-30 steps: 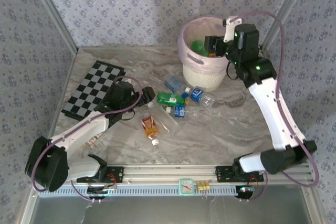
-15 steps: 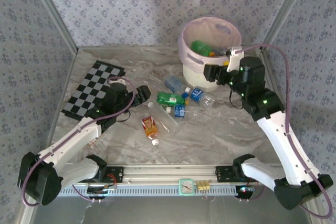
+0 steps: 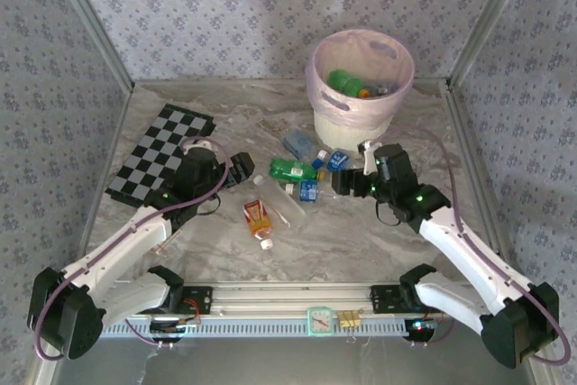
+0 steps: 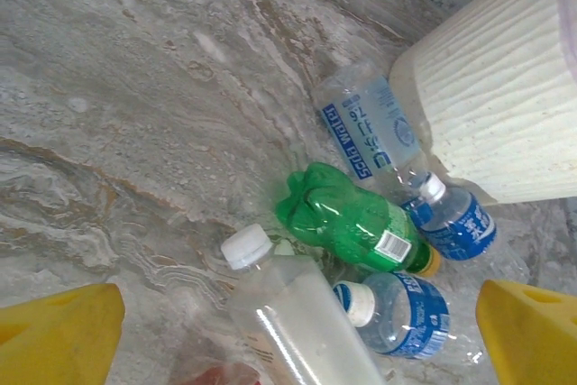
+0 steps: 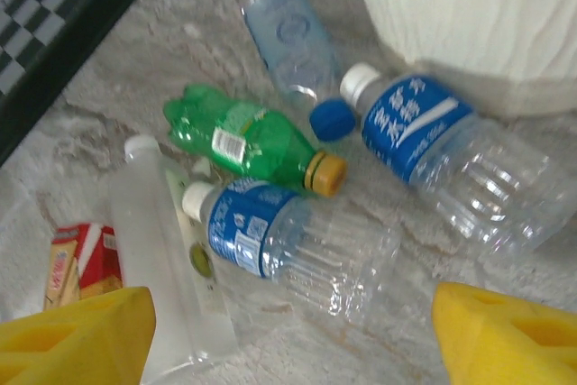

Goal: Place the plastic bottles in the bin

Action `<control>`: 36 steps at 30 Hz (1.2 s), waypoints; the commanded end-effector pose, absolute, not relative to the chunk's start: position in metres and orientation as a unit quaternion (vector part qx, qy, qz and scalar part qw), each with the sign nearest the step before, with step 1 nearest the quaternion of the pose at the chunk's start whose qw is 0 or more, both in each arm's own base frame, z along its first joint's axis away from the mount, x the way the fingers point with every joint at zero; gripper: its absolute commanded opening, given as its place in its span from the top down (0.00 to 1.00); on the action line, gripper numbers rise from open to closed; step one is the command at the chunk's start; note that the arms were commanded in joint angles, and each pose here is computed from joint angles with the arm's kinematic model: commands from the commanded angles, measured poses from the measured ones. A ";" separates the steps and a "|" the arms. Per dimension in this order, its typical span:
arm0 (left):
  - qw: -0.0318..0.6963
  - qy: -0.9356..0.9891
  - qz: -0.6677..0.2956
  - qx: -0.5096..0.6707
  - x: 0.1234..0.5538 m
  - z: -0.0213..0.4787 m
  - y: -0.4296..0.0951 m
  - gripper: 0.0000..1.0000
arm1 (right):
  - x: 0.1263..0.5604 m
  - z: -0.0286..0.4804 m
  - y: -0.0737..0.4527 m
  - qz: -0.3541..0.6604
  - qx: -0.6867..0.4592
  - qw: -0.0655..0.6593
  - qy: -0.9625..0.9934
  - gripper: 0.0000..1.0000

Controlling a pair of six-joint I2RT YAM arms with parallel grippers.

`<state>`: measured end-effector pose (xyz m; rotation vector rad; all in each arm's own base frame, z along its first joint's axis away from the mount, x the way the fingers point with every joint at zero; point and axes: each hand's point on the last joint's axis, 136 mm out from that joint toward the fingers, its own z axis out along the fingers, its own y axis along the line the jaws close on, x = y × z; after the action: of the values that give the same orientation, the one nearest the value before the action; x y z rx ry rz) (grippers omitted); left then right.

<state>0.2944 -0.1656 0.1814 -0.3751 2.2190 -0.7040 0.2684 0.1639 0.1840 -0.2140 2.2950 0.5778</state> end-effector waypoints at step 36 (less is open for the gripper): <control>0.354 0.878 -0.235 -0.221 0.302 0.143 -0.132 0.00 | 0.277 0.069 0.232 0.072 -0.340 0.205 0.915 0.18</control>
<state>0.3012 -0.1352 0.1389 -0.5453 2.2962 -0.5886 0.2853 0.2422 0.0728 -0.9151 2.5211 0.2787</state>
